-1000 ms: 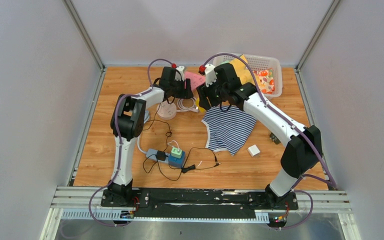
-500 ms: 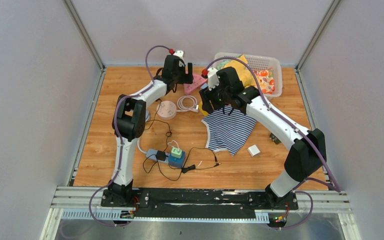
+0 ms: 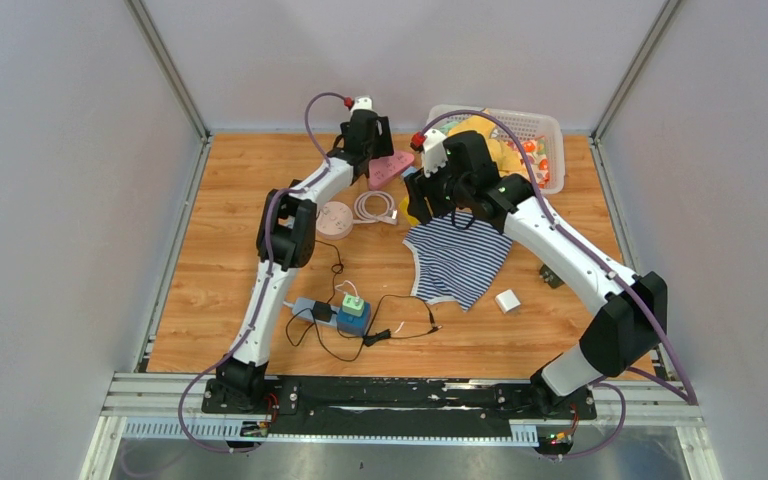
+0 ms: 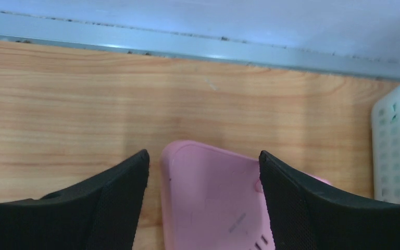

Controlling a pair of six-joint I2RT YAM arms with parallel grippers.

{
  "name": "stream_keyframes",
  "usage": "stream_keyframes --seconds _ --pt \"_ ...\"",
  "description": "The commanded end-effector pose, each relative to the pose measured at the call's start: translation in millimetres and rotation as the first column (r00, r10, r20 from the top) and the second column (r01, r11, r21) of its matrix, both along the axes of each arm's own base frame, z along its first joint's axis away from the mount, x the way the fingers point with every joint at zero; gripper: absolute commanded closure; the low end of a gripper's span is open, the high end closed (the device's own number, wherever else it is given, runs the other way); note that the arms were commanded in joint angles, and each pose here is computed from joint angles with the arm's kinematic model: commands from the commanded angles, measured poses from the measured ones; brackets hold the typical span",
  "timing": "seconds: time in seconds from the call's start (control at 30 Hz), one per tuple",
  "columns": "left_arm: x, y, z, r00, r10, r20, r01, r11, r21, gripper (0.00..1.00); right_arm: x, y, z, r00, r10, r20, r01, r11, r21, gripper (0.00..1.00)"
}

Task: Insert the plug
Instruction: Move the socket to the center of the board.

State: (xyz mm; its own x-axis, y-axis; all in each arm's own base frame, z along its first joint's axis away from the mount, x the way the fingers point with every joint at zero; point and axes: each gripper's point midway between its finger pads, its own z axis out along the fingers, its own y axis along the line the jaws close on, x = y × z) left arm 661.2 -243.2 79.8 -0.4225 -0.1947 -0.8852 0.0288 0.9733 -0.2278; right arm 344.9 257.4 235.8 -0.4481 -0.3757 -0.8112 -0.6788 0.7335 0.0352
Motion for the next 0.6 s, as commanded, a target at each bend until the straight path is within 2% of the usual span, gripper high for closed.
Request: stream_keyframes --seconds 0.0,0.23,0.57 --pt "10.4 9.8 -0.6 0.994 0.105 0.020 -0.106 0.994 0.027 0.23 -0.1 -3.9 14.2 1.000 -0.010 0.027 0.009 0.999 0.037 1.00" --pt "13.7 0.8 -1.5 0.997 0.073 0.025 -0.074 0.997 0.022 0.28 -1.3 -3.2 13.5 1.000 -0.006 0.027 0.005 0.999 0.041 1.00" --pt "-11.6 -10.2 -21.8 0.994 -0.028 -0.102 0.031 0.999 0.026 0.34 1.6 -0.1 17.4 0.999 -0.005 0.040 0.002 0.998 0.058 1.00"
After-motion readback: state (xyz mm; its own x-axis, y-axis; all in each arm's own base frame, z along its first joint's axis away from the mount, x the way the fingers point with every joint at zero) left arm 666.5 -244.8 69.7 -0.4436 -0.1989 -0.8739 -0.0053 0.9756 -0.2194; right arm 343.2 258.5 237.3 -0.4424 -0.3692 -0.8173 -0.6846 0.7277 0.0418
